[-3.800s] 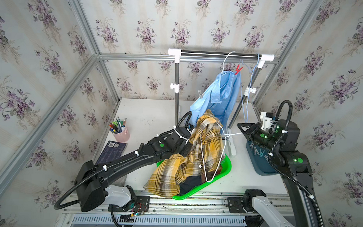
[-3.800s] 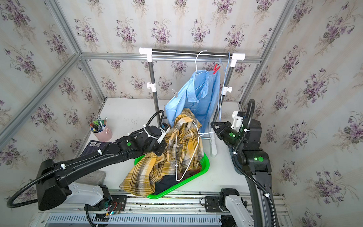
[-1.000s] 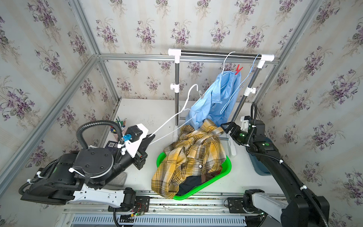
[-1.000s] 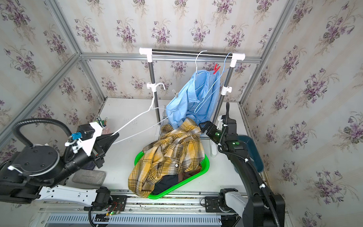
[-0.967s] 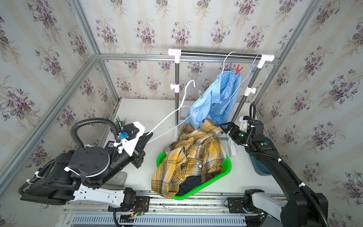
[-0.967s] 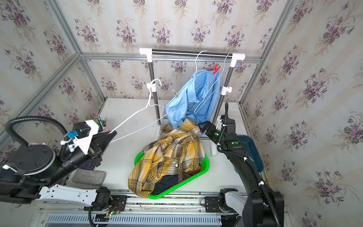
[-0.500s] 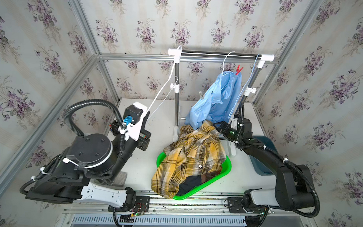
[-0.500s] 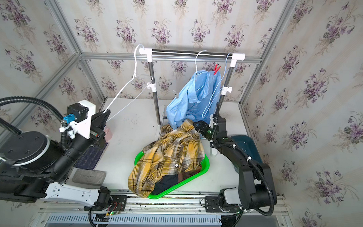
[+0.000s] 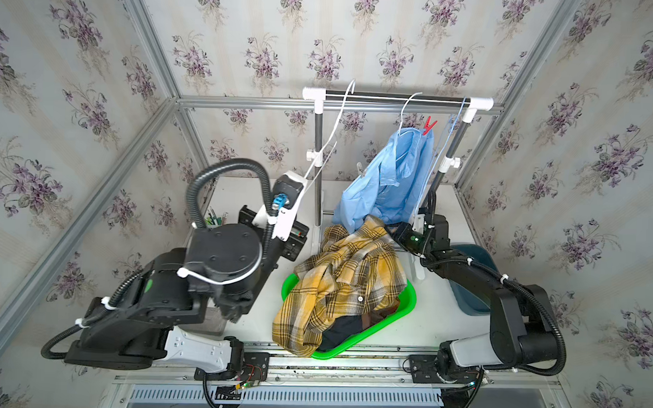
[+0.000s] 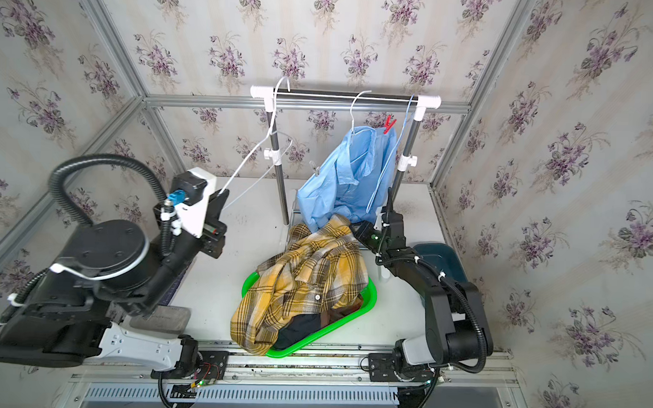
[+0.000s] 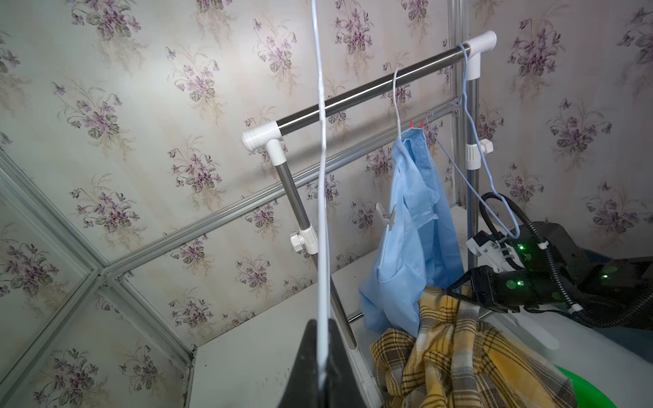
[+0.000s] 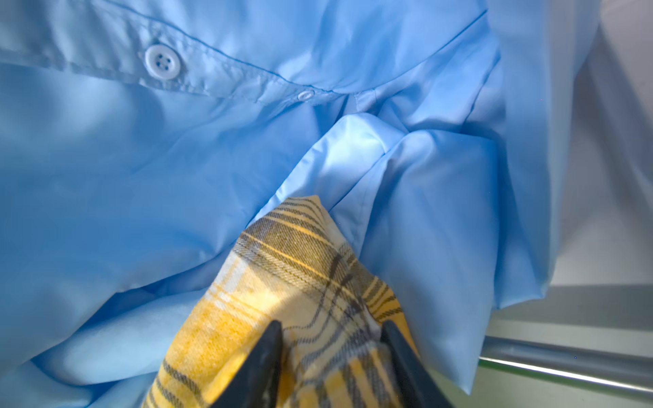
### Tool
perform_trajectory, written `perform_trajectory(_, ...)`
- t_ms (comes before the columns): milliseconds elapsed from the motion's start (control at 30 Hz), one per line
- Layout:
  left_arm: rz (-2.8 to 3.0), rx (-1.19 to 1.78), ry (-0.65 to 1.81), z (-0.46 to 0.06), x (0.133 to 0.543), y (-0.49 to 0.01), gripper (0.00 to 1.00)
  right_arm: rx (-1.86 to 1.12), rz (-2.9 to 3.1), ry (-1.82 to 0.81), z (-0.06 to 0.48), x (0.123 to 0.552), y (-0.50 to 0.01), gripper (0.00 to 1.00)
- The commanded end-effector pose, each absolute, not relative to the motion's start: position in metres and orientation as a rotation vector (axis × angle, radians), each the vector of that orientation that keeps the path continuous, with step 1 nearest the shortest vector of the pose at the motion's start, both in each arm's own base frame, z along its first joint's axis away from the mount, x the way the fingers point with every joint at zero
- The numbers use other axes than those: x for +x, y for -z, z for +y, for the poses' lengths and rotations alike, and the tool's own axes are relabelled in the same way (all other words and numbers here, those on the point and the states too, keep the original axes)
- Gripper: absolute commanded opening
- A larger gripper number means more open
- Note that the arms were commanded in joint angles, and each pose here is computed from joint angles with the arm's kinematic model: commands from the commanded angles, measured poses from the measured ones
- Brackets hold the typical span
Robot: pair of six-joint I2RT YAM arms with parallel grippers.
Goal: Remove the clothespins securing long-sleeve shirts to the hanger
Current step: Place the hanger on the clothesline.
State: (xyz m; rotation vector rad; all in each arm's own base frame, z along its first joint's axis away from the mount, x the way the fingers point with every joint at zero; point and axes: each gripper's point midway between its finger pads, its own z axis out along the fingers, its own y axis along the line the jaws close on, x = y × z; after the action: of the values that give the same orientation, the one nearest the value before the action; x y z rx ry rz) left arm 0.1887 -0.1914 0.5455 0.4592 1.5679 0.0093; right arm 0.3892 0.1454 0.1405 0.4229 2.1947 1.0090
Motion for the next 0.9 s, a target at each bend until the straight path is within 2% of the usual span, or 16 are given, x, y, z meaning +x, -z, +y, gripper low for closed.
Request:
perform_trajectory(0,1.605,0.379,0.103,-0.202,0.203,-0.544,0.00,0.389,2.114,-1.059,0.151,0.392,-0.163,0.35)
perform_trajectory(67,1.625,0.362,0.115,-0.208,0.216,-0.540,0.00,0.371,2.106,-1.057,0.150,0.389,-0.169,0.25)
perform_trajectory(333,1.697,0.321,0.139,-0.227,0.266,-0.521,0.00,0.331,2.104,-1.084,0.155,0.373,-0.172,0.00)
perform_trajectory(633,1.734,0.271,0.121,-0.230,0.306,-0.505,0.00,0.303,2.092,-1.115,0.158,0.351,-0.177,0.00)
perform_trajectory(867,1.767,0.261,0.127,-0.217,0.299,-0.487,0.01,0.266,2.063,-1.138,0.161,0.335,-0.195,0.00)
